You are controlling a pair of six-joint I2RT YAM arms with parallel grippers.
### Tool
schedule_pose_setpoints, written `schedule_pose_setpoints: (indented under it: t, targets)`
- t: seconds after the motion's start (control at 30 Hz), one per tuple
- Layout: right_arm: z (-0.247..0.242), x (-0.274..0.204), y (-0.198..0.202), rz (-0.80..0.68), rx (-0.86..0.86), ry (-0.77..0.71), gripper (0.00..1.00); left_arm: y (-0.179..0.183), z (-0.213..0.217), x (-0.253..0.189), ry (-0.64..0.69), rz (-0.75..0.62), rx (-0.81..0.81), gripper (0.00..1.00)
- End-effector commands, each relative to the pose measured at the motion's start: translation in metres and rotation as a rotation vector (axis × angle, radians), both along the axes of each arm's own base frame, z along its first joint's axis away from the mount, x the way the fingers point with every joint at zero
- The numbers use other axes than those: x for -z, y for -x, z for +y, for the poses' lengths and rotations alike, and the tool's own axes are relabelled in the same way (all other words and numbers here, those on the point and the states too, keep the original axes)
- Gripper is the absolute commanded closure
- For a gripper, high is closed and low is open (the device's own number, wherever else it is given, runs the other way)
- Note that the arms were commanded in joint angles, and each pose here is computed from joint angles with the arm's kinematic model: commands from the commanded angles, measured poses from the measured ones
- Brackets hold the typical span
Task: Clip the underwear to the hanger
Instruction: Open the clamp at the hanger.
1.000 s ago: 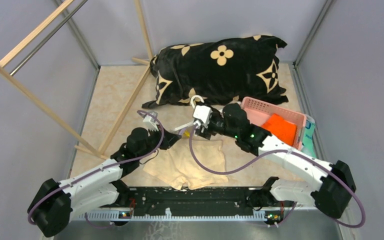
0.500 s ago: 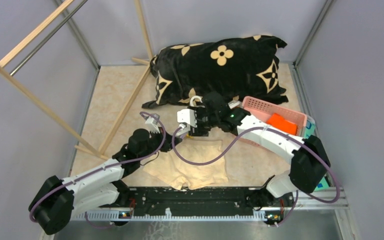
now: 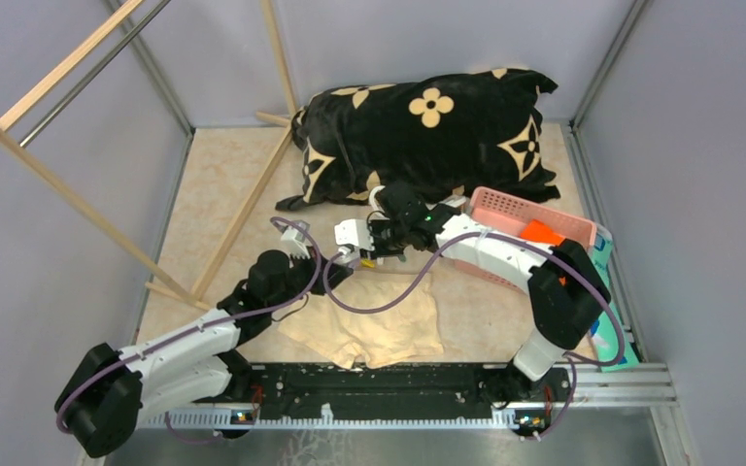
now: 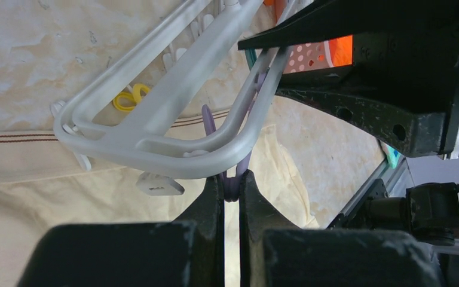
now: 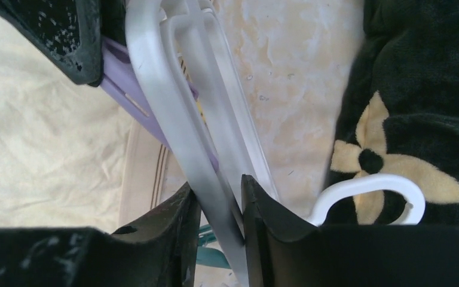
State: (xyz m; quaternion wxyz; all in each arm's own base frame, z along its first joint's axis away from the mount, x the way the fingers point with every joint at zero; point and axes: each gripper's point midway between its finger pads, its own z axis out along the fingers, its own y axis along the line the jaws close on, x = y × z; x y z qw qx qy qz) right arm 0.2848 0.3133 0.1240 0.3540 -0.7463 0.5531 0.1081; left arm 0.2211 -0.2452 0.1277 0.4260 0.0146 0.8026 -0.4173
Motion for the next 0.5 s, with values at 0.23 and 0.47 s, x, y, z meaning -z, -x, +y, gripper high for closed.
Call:
schedule_pose_setpoints:
  t: [0.23,0.47]
  targets:
    - [0.025,-0.046,-0.035,-0.126,0.071,-0.159,1.0,-0.006,-0.001,-0.032,0.067,-0.079,-0.013,1.0]
    - [0.027,-0.072,-0.042,-0.234,0.116,-0.272,1.0,-0.011,-0.006,-0.039,0.076,-0.095,-0.012,0.96]
